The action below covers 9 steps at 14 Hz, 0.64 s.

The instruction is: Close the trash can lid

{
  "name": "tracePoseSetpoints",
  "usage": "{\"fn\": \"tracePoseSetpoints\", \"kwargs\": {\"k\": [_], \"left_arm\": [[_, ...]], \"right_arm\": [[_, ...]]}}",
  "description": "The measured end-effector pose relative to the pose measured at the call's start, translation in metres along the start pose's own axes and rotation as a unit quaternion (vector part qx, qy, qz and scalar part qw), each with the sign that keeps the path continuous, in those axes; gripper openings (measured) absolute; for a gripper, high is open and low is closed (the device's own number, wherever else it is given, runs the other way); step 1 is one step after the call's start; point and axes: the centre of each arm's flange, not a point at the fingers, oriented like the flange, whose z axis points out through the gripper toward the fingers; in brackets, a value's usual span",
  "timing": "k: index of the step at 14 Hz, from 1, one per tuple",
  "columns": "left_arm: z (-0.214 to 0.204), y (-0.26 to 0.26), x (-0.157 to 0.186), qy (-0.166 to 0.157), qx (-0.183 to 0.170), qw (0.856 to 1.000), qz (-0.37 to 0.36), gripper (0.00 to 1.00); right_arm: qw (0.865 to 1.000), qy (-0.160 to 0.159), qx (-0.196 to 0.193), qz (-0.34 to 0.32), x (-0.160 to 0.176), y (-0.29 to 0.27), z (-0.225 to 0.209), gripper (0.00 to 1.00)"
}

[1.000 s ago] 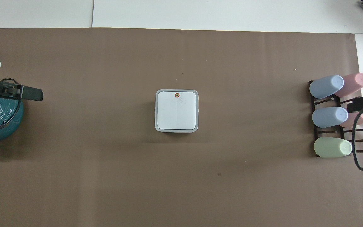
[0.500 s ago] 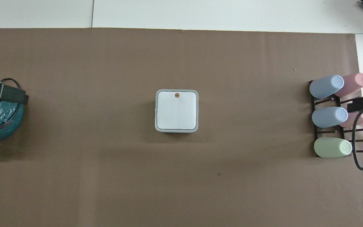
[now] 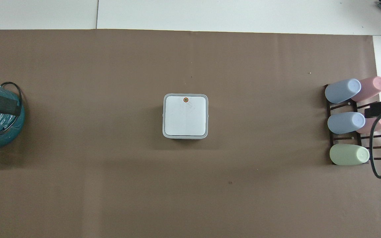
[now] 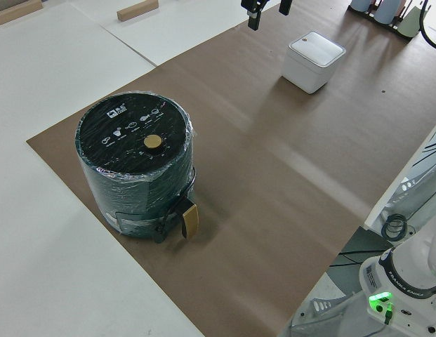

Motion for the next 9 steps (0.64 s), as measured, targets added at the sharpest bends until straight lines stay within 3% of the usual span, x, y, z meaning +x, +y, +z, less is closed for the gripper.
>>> {"fn": "tracePoseSetpoints", "kwargs": {"k": [9], "left_arm": [[0.0020,0.0015,-0.0016,-0.006,-0.001,1.000,0.001,1.00]], "right_arm": [[1.000,0.000,0.000,0.000,0.0000,0.0000,0.0000,1.00]]}}
